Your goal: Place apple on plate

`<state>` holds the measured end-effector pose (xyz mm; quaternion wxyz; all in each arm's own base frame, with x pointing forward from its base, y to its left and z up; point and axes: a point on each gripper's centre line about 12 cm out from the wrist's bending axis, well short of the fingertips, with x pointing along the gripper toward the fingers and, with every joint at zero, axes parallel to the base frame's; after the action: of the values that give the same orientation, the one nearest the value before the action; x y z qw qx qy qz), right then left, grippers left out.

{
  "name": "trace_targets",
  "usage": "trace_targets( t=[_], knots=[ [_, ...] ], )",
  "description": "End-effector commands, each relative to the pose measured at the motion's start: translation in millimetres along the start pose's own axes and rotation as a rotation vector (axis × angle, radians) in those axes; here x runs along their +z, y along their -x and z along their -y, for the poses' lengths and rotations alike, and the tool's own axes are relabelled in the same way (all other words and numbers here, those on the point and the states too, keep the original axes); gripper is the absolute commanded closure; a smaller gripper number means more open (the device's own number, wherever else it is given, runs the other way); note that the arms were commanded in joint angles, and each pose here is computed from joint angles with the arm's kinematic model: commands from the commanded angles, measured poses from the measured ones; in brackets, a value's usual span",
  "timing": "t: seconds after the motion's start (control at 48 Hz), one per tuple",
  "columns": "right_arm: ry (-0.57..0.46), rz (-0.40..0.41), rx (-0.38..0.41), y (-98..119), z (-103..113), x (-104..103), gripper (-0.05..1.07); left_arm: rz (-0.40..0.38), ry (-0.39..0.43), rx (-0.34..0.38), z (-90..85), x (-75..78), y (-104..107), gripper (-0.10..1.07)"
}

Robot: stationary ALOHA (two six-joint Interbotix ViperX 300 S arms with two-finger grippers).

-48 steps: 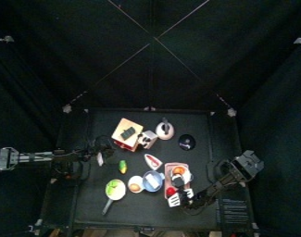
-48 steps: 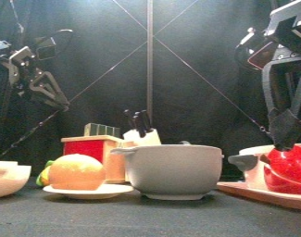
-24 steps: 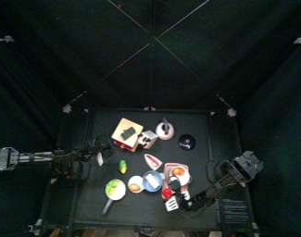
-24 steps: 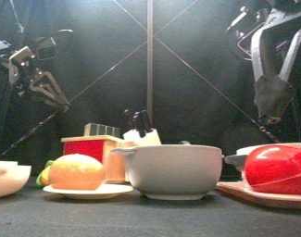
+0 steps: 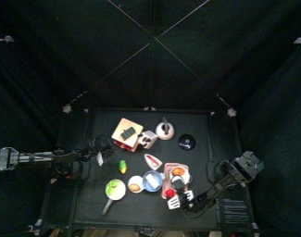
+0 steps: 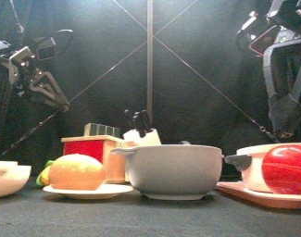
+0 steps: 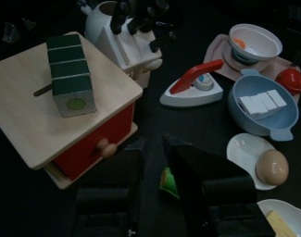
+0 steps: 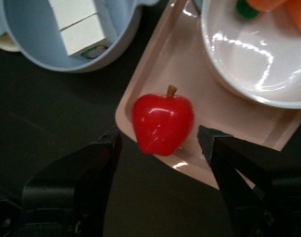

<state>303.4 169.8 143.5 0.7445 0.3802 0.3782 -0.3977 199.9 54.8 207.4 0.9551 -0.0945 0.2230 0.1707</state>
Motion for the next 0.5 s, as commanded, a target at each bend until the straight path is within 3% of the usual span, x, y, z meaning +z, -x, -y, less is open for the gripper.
trace_targets(
  t=[0.0, 0.479],
  knots=[
    [-0.009, -0.006, 0.027, 5, -9, 0, 0.06, 0.013, 0.002, -0.003, 0.7, 5.2, 0, 0.31],
    [0.014, -0.008, 0.001, -14, -5, -6, 0.06, 0.012, 0.001, -0.003, 0.6, 5.0, 0, 0.31]
  ],
)
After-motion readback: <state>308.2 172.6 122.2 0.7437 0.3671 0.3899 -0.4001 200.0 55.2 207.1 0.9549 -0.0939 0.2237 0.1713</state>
